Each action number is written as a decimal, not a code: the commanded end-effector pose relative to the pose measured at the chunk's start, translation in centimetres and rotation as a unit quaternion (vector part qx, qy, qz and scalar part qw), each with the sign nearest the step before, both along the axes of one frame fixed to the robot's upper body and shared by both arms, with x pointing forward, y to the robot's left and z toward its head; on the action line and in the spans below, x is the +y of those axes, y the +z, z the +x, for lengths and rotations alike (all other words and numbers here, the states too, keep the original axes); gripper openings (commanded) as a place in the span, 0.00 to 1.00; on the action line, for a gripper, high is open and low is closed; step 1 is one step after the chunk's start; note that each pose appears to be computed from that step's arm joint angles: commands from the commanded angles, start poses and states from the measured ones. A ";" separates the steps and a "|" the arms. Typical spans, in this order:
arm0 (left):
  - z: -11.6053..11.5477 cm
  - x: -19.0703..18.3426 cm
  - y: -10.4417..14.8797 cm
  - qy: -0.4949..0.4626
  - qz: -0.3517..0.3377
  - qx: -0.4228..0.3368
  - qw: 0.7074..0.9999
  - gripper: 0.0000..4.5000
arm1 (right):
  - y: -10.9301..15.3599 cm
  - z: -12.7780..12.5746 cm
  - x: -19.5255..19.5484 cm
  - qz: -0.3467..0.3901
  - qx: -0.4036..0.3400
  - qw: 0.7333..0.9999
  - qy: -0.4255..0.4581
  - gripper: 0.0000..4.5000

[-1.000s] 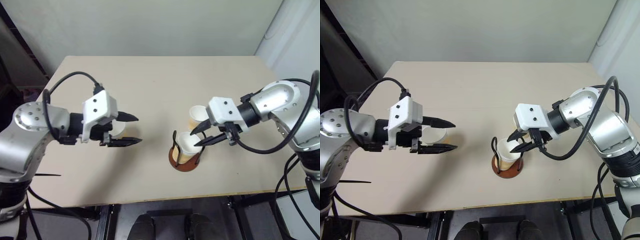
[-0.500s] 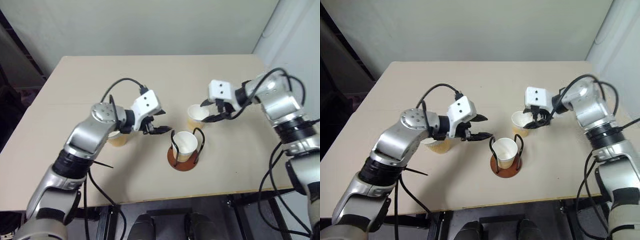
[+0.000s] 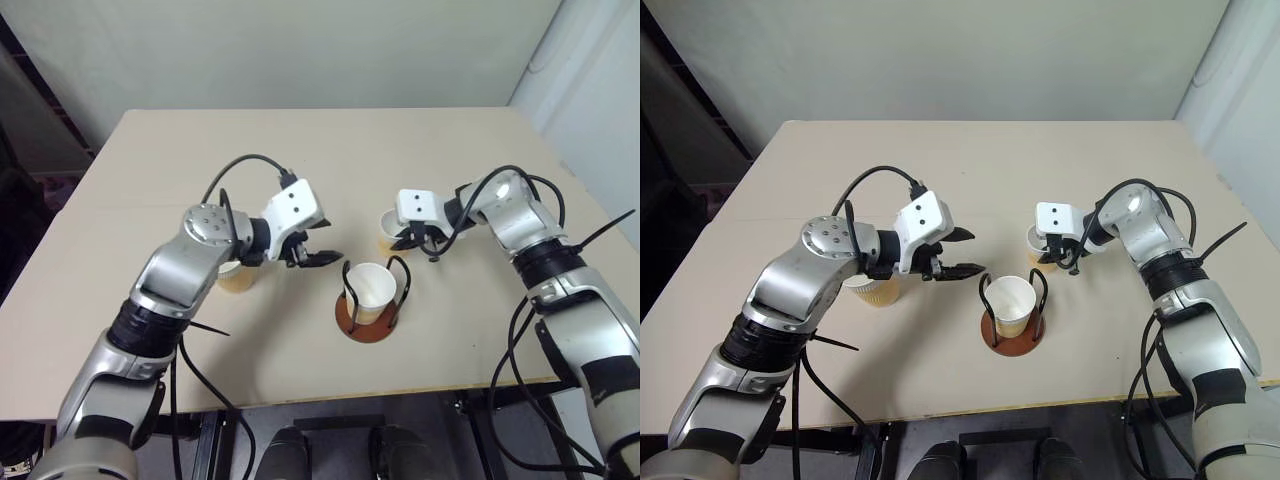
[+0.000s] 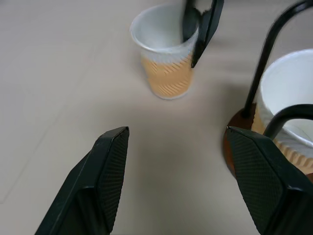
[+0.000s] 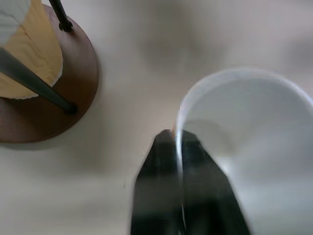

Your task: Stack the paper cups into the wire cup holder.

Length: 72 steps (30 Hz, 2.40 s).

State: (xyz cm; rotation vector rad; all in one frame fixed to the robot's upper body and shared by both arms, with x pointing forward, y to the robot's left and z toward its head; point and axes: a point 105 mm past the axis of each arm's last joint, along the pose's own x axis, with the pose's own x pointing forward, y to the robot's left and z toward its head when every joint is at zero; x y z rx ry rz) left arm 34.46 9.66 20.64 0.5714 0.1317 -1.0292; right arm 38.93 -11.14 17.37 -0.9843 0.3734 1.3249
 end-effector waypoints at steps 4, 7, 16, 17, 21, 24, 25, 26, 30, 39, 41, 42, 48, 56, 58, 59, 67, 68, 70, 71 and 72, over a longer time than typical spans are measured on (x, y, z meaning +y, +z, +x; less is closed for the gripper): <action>-1.8 1.8 4.3 -0.030 -0.054 -0.038 0.997 0.75 | 10.3 -3.9 0.8 0.105 -0.050 0.989 0.093 0.00; -5.0 3.6 4.8 -0.089 -0.039 -0.008 0.995 0.75 | 14.3 -9.0 2.1 0.153 -0.036 0.972 0.177 0.00; -6.9 5.8 2.5 -0.099 0.034 0.038 0.994 0.75 | 9.8 -12.4 4.7 0.100 0.006 0.970 0.220 0.00; -7.0 5.6 2.6 -0.101 0.032 0.037 0.994 0.75 | 9.3 -11.9 4.7 0.090 0.002 0.973 0.212 0.00; -7.2 5.2 2.6 -0.105 0.030 0.037 0.993 0.75 | 8.3 -11.3 4.4 0.062 -0.005 0.976 0.207 0.00; -7.2 5.4 2.4 -0.097 0.032 0.040 0.994 0.75 | 8.2 -11.3 4.3 0.058 -0.004 0.975 0.213 0.00; -7.2 5.3 2.3 -0.096 0.032 0.040 0.994 0.75 | 8.2 -11.3 4.2 0.055 -0.004 0.975 0.213 0.00; -7.2 5.3 2.3 -0.096 0.032 0.040 0.994 0.75 | 8.1 -11.3 4.1 0.052 -0.005 0.976 0.213 0.00; -7.2 5.3 2.3 -0.094 0.032 0.041 0.994 0.75 | 8.1 -11.5 4.0 0.048 -0.001 0.974 0.221 0.00; -6.7 6.3 2.1 -0.065 0.053 0.037 0.996 0.75 | 6.0 -10.8 4.6 0.014 -0.019 0.977 0.212 0.09; -6.7 6.5 2.3 -0.060 0.053 0.033 0.996 0.75 | 5.9 -10.7 4.5 0.009 -0.020 0.977 0.211 0.20; -6.7 6.7 2.4 -0.057 0.055 0.030 0.996 0.75 | 5.9 -10.6 4.5 0.009 -0.021 0.977 0.210 0.27; -6.1 8.7 3.5 -0.019 0.085 0.007 0.996 0.75 | 7.9 -10.3 4.3 0.037 -0.040 0.978 0.200 0.74; -6.9 16.3 2.2 0.056 0.239 0.057 0.968 0.75 | 13.4 -10.8 8.4 0.291 -0.003 0.939 0.181 0.97; -6.6 17.4 1.4 0.067 0.266 0.063 0.960 0.75 | 13.1 -11.5 9.3 0.302 0.007 0.934 0.191 0.97; -6.4 17.5 1.2 0.068 0.269 0.063 0.959 0.75 | 13.2 -11.5 9.6 0.310 0.009 0.932 0.189 0.97; -4.4 16.9 -0.5 0.060 0.262 0.058 0.961 0.75 | 13.2 -11.7 10.3 0.325 0.009 0.930 0.173 0.97; -4.2 16.4 -0.9 0.051 0.259 0.060 0.963 0.75 | 13.1 -11.7 10.2 0.321 0.008 0.932 0.169 0.97; -4.0 15.9 -1.4 0.042 0.260 0.064 0.963 0.75 | 12.9 -11.8 10.1 0.320 0.008 0.933 0.165 0.97; -4.0 15.8 -1.6 0.037 0.260 0.067 0.963 0.75 | 12.9 -11.9 10.1 0.320 0.009 0.933 0.163 0.97; -4.1 15.7 -1.7 0.031 0.261 0.070 0.962 0.75 | 12.8 -11.9 10.0 0.320 0.010 0.934 0.161 0.97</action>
